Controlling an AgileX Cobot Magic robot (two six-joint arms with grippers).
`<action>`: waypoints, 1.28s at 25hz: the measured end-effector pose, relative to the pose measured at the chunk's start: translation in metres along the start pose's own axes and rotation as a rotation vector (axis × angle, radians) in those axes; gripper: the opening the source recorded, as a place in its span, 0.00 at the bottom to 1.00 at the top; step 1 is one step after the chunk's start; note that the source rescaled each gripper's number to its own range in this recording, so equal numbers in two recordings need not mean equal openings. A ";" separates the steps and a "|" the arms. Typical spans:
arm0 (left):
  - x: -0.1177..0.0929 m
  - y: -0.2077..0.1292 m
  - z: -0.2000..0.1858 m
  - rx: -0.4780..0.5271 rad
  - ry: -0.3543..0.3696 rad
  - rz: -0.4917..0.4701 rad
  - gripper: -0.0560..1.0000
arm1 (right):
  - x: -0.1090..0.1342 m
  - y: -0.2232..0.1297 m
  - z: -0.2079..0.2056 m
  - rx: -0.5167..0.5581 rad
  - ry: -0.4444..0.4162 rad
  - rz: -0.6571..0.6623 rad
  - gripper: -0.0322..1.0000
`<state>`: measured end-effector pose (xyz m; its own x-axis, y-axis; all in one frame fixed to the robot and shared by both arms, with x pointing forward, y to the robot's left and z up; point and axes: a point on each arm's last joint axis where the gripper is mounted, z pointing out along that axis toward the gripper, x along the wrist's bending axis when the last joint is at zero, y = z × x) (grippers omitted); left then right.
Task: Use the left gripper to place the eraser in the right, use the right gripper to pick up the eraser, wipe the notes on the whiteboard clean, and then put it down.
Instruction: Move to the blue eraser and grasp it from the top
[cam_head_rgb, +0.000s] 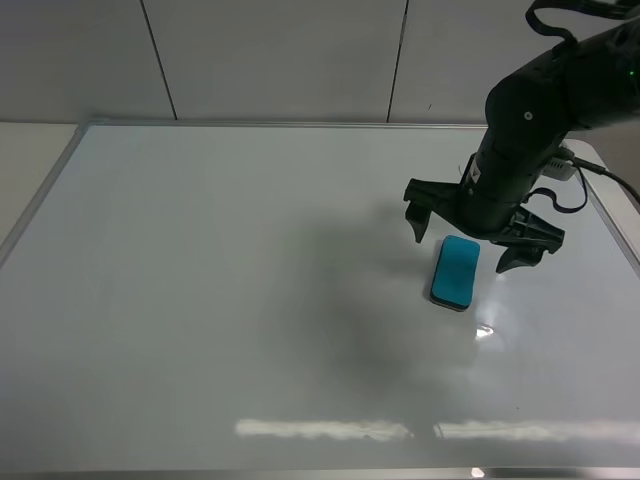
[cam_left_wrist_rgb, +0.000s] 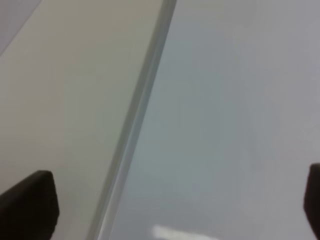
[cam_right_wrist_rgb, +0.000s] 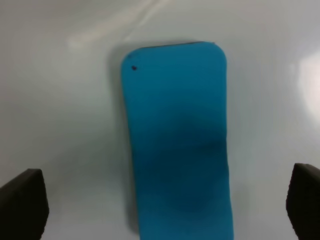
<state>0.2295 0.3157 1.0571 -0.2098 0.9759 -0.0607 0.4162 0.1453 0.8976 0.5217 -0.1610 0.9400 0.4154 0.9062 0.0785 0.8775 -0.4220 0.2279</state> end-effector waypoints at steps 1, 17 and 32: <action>0.000 0.000 0.000 0.000 0.000 0.000 1.00 | 0.000 0.000 0.002 0.005 -0.005 0.001 0.90; 0.000 0.000 0.000 0.000 0.000 0.000 1.00 | 0.005 0.000 0.026 0.020 0.012 -0.016 0.90; 0.000 0.000 0.000 0.000 0.000 0.000 1.00 | 0.008 -0.003 0.037 0.049 0.024 -0.032 0.90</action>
<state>0.2295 0.3157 1.0571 -0.2098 0.9759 -0.0607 0.4162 0.1453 0.8976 0.5316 -0.1533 0.9038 0.3819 0.9193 0.0954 0.9011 -0.3933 0.1828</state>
